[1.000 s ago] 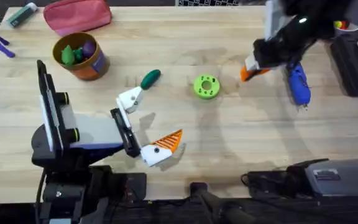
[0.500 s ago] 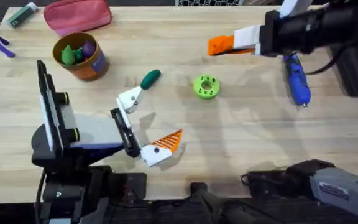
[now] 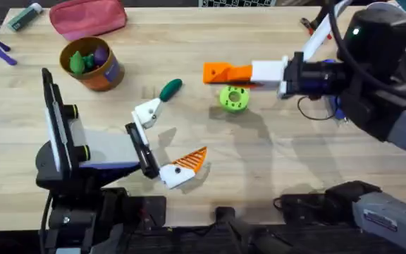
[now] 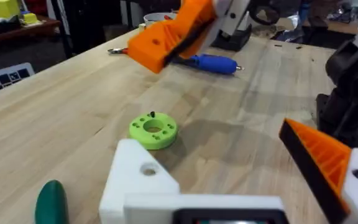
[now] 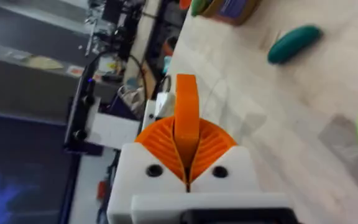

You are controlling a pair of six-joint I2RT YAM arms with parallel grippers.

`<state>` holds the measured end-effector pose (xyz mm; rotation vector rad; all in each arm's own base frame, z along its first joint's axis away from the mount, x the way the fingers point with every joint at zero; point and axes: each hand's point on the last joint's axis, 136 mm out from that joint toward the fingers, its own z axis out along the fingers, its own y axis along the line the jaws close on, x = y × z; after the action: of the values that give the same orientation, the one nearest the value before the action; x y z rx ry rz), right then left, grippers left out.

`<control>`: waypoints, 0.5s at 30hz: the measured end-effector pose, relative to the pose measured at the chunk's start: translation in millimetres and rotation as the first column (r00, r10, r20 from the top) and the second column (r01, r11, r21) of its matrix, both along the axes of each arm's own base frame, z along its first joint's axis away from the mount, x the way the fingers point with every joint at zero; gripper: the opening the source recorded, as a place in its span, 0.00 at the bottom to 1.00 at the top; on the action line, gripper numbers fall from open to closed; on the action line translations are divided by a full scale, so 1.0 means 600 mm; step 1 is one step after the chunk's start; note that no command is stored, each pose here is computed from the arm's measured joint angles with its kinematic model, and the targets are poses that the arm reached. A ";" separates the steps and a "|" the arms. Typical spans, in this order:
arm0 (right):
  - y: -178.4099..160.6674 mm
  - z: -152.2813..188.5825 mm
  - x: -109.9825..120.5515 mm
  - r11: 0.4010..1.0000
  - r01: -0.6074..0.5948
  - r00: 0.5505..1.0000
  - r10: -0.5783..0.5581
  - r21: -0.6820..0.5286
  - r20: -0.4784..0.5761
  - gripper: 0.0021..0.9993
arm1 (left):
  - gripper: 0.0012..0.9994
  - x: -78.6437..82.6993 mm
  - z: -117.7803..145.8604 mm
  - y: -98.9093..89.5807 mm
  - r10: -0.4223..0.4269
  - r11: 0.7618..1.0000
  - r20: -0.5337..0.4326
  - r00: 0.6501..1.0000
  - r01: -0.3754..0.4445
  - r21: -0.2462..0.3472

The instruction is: Pick up the gripper from the table and insert it into the empty holder that is missing its gripper. Then pick up a screw, insert it into the mounting hole, and use the screwdriver to tighten it. Finally, clean up the table by picking up the vegetable and placing it into the bucket.

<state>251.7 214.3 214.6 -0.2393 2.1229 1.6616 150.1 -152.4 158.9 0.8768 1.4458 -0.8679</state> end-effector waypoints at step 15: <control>0.022 -0.012 -0.047 0.938 -0.308 0.944 0.322 0.158 -0.072 0.01 | 0.99 0.000 0.000 0.000 0.000 1.000 0.000 1.000 0.000 0.000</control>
<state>223.4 227.4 207.6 -0.4857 2.1061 2.0380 150.1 -152.4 159.0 0.8769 1.4457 -0.8680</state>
